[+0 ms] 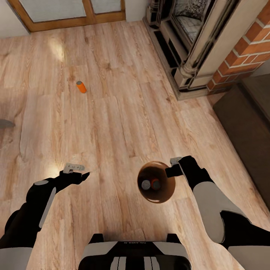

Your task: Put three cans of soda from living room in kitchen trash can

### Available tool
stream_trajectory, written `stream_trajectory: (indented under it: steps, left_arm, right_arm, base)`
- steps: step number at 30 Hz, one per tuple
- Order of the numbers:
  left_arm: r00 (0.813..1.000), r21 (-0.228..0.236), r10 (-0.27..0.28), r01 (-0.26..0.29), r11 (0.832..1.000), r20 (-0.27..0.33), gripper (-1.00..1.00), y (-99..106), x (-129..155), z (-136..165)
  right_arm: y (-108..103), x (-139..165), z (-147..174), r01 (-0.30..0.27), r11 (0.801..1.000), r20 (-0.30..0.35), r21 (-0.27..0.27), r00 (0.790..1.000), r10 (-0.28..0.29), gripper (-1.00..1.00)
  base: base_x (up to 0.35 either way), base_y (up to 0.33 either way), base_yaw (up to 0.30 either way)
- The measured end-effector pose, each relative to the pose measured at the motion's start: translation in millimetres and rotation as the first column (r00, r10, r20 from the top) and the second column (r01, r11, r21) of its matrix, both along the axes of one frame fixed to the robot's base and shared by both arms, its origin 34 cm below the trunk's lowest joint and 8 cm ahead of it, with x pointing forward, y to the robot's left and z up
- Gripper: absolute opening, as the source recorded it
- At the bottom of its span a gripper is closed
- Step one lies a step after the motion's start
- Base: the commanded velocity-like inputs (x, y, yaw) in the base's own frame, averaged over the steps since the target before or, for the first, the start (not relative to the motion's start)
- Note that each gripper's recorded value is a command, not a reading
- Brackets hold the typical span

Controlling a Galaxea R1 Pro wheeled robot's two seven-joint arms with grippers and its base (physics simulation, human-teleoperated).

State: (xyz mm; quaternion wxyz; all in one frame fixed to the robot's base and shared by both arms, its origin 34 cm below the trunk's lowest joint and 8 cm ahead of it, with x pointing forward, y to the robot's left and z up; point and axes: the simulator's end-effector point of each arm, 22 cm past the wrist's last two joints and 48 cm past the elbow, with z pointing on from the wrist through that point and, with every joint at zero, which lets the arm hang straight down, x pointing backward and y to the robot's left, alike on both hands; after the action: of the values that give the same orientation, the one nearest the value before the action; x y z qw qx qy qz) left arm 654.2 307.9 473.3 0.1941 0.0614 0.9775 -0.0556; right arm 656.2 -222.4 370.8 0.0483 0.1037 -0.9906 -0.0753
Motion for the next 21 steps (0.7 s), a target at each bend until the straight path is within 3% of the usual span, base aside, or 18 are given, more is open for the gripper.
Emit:
stream_trajectory:
  steps: [7, 21]
  left_arm:
    - [1.0, 0.005, 0.009, -0.009, 1.0, 0.002, 1.0, -2, 0, -1]
    - [1.0, -0.003, 0.013, -0.013, 1.0, 0.001, 1.0, -7, 0, -2]
  right_arm:
    - [-16, 19, 6, 0.0, 1.0, 0.057, -0.02, 0.998, 0.001, -1.0]
    - [-10, 16, 7, 0.015, 1.0, 0.052, 0.005, 0.999, -0.015, -1.0]
  base:
    - [0.0, 0.0, 0.259]
    - [0.052, 0.0, 0.241]
